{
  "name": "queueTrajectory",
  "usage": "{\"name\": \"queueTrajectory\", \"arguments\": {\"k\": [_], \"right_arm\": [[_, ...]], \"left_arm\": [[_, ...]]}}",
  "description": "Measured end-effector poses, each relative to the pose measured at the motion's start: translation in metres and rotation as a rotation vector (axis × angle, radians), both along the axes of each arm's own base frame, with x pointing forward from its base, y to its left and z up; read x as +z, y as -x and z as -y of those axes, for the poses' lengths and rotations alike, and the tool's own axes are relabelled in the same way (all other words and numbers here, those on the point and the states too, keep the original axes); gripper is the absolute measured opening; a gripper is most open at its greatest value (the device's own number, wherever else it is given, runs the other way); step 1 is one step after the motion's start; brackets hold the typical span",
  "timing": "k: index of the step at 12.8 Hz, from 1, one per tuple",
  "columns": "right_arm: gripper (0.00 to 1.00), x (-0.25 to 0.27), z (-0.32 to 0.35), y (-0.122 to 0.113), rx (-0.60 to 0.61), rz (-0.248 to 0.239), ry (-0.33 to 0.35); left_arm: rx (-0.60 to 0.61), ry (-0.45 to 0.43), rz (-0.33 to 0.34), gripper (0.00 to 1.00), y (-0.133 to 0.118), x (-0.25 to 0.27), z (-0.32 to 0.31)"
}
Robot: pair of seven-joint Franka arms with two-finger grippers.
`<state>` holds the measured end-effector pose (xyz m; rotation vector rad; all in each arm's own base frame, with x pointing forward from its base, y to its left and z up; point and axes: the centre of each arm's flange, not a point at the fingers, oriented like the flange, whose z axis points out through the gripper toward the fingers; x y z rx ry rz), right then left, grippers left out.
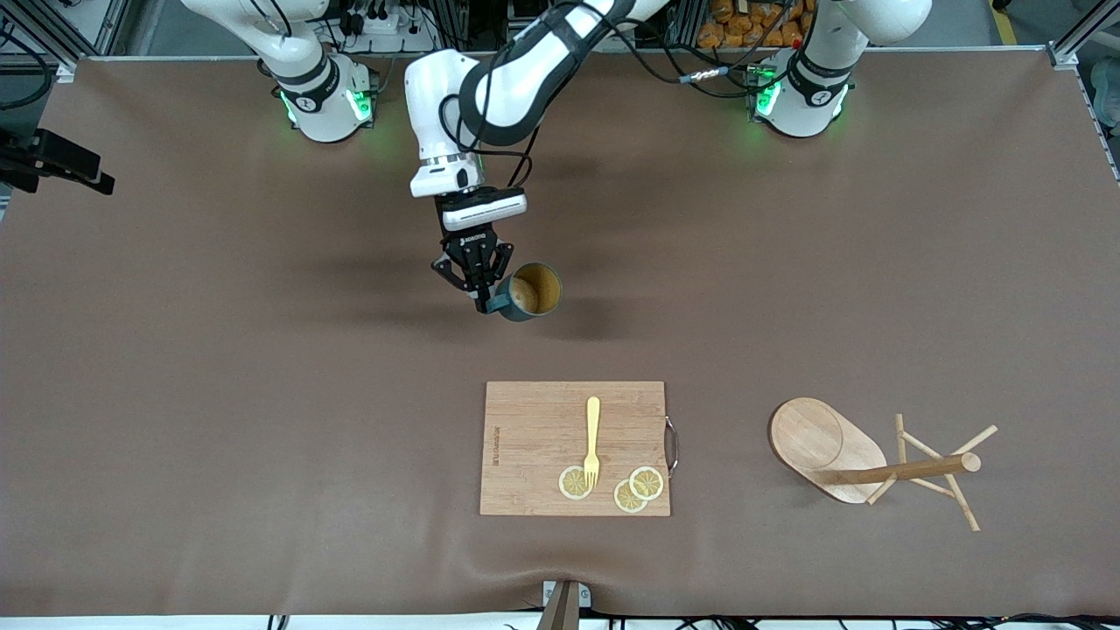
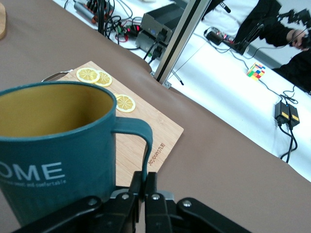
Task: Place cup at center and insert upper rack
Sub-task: 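Lift the teal mug by its handle with the left gripper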
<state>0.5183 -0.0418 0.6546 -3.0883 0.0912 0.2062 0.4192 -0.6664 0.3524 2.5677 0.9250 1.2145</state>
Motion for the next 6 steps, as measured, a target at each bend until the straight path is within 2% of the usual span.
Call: {"name": "queueTrajectory", "arguments": {"k": [6], "right_arm": [[1.0,0.0,0.0,0.0,0.0,0.0,0.0]], "left_arm": [[0.001,0.153,-0.116,0.06,-0.042,0.115,-0.043]]}}
